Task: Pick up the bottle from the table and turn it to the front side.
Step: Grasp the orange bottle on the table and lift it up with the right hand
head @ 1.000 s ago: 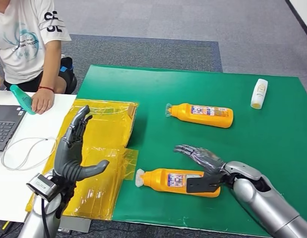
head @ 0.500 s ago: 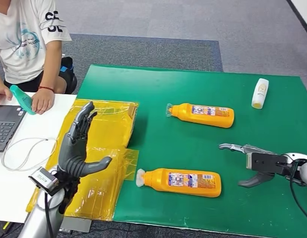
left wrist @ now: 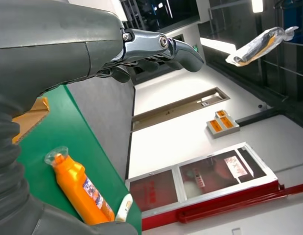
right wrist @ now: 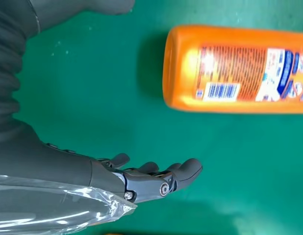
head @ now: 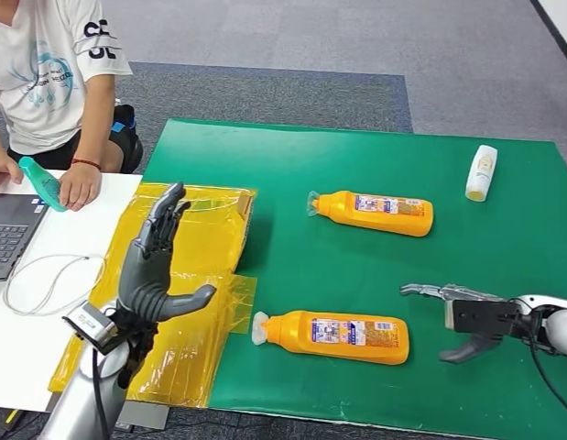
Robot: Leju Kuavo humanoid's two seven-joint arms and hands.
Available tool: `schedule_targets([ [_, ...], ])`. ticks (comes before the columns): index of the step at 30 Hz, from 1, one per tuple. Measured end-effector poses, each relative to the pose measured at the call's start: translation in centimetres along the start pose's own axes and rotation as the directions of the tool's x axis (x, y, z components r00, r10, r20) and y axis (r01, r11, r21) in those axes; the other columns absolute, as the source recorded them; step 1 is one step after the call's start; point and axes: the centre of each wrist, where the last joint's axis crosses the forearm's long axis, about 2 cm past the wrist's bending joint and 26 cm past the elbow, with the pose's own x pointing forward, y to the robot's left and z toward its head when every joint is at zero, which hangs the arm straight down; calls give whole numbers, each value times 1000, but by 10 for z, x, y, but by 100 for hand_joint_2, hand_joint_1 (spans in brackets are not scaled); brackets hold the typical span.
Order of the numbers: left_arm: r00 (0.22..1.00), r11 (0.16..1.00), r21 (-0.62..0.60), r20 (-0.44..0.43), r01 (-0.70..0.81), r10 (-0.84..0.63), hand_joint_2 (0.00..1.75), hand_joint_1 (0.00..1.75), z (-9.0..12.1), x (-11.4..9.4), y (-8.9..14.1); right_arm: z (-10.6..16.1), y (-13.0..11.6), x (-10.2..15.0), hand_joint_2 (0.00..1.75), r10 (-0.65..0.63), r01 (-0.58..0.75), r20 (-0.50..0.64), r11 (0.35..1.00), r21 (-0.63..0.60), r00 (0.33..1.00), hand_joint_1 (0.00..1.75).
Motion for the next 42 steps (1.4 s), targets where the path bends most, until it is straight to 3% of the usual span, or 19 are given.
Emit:
schedule_targets([
  [9,1000,1000,-4,-5,-14,14,175,0,-2,-4,-4,-7,23,-6,175,-10,10,10,999,34,1000,0],
  [15,1000,1000,-6,-16,-7,6,175,0,0,-4,-5,-14,46,-2,175,50,-50,28,999,6,998,0],
  [21,999,1000,-10,-37,-2,2,175,0,7,-4,-10,-25,69,16,175,139,-137,71,990,-26,988,0],
  [27,998,1000,0,-62,3,-3,175,0,16,-3,-13,-54,89,46,175,245,-236,125,968,-84,961,0],
  [42,997,1000,10,-76,-6,7,175,0,21,-3,-17,-98,103,80,175,232,-208,207,969,-131,951,0],
])
